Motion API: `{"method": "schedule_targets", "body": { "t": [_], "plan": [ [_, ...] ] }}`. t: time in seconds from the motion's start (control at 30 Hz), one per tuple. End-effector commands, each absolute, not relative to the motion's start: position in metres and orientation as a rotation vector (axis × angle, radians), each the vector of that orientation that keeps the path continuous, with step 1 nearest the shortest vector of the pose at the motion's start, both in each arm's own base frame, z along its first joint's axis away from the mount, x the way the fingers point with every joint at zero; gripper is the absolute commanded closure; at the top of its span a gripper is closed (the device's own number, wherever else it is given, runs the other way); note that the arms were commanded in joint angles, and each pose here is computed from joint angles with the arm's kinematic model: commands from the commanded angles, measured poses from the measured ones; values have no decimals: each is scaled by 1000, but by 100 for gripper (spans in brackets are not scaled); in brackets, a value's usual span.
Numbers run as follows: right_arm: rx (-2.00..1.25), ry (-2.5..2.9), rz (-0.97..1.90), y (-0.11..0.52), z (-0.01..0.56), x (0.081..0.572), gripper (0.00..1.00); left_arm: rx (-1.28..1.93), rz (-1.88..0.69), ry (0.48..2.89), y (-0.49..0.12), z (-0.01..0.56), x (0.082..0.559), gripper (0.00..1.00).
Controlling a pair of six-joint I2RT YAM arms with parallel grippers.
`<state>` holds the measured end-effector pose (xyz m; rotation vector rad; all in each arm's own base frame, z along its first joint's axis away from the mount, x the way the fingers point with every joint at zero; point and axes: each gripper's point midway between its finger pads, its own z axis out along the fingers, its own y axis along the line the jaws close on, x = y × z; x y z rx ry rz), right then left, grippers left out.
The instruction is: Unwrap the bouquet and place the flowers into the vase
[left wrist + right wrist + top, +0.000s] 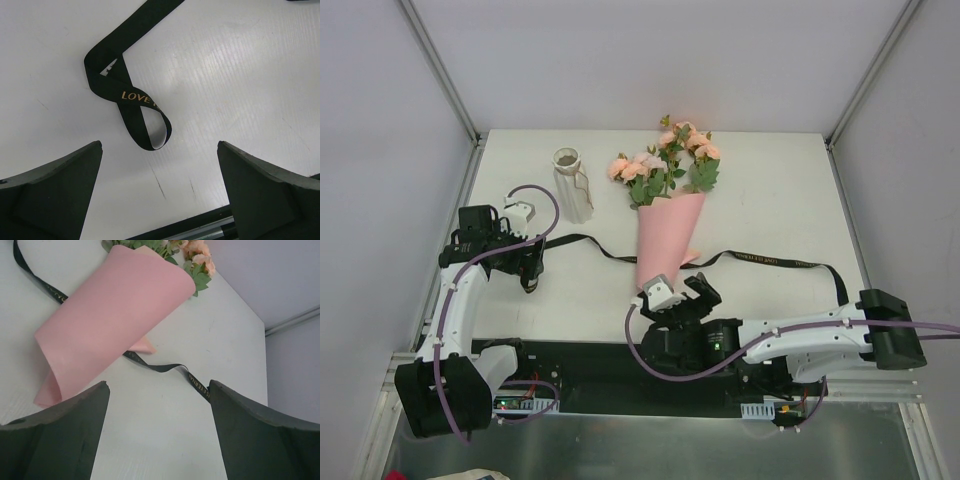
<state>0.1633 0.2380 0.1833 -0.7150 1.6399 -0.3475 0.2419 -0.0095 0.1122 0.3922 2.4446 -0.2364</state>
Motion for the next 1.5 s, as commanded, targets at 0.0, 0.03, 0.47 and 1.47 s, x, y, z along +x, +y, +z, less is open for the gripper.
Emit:
{"method": "schedule_targets", "body": {
  "t": [0.0, 0.03, 0.47, 1.47],
  "plan": [
    [-712, 1679, -289, 241, 181, 152, 13, 400, -246, 2419, -11, 121, 243, 1],
    [-754, 1687, -280, 245, 173, 150, 13, 401, -247, 2419, -11, 121, 243, 1],
    [-1099, 1826, -255, 315, 107, 178, 4, 414, -248, 2413, -12, 120, 242, 1],
    [-454, 1551, -451, 248, 241, 209, 2, 434, -208, 2384, -8, 132, 246, 1]
  ]
}}
